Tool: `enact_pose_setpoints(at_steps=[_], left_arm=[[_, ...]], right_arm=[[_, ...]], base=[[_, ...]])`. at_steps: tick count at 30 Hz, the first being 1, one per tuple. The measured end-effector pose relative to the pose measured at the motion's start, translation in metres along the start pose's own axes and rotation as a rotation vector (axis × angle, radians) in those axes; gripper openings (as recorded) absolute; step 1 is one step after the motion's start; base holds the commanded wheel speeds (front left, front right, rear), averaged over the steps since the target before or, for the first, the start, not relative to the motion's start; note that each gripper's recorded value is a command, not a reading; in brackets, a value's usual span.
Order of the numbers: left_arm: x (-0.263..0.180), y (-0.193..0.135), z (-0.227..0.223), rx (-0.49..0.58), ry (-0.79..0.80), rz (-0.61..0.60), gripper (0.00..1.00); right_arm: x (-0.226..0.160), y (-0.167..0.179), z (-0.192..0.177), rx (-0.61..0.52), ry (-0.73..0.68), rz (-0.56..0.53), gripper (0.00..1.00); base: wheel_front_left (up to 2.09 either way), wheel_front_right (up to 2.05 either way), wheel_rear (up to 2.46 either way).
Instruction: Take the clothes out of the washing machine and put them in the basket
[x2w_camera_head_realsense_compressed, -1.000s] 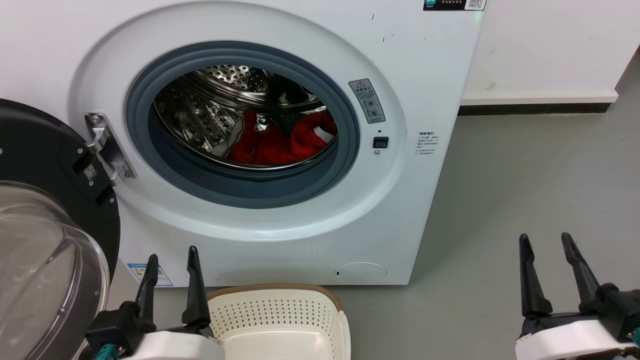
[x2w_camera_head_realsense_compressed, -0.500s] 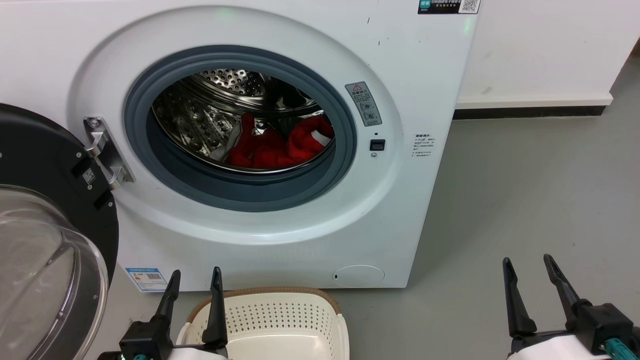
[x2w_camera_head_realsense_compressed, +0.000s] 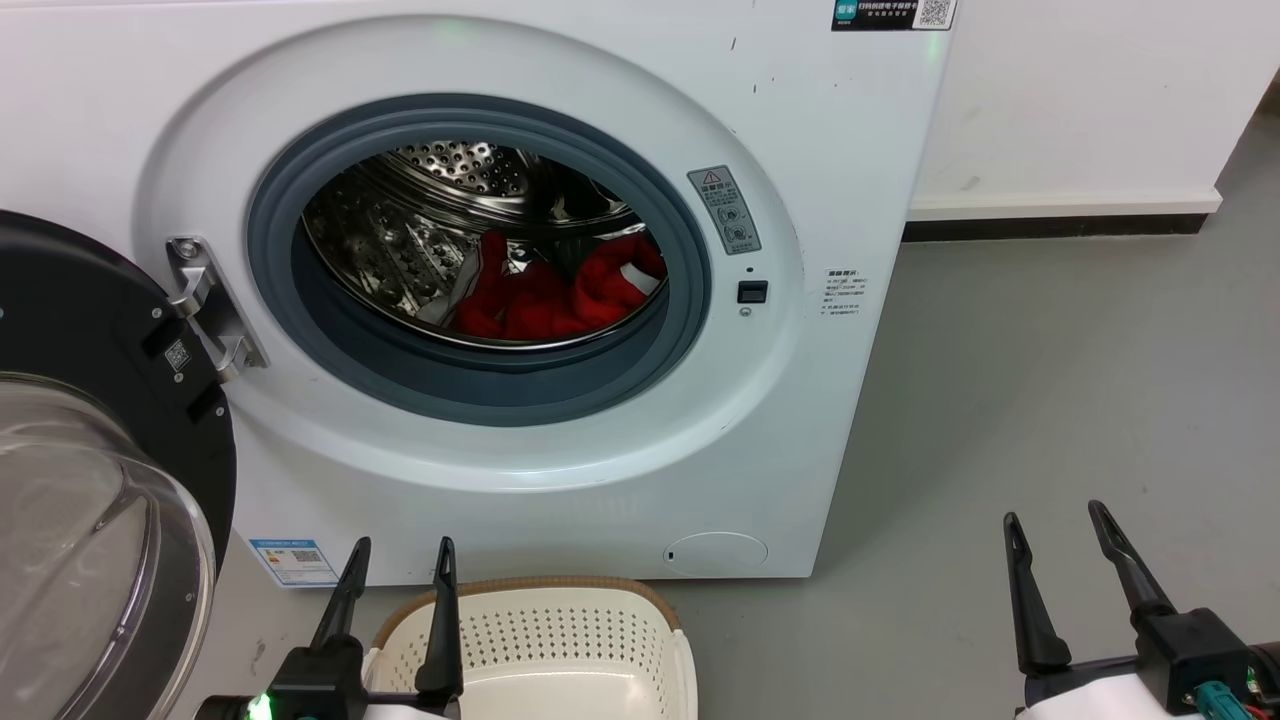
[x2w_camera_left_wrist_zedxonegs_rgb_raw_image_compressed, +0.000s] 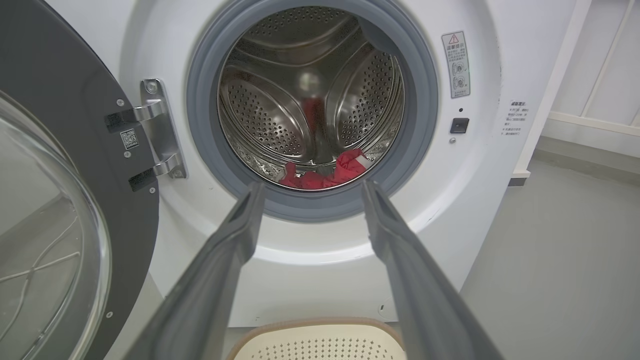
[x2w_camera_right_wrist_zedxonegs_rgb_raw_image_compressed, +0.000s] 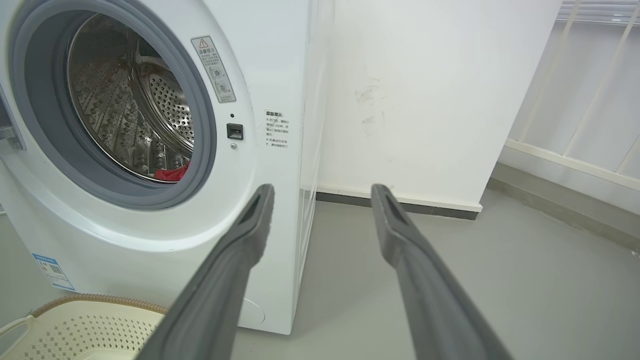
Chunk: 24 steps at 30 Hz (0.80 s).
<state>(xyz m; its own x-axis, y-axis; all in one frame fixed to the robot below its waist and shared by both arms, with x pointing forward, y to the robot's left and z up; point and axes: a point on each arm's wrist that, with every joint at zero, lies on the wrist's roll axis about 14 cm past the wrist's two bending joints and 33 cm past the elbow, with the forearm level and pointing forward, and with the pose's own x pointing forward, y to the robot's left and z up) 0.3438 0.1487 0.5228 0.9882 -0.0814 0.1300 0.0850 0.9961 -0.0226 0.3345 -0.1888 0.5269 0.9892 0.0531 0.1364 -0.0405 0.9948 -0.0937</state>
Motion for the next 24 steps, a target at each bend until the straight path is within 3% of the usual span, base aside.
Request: enact_pose_setpoints(at_steps=[24], left_arm=[[-0.001, -0.001, -0.0006, 0.029, -0.004, -0.006, 1.0]], right_arm=[[-0.0026, -0.0058, -0.0064, 0.007, 0.014, -0.019, 1.0]], base=[[0.0, 0.0, 0.0]])
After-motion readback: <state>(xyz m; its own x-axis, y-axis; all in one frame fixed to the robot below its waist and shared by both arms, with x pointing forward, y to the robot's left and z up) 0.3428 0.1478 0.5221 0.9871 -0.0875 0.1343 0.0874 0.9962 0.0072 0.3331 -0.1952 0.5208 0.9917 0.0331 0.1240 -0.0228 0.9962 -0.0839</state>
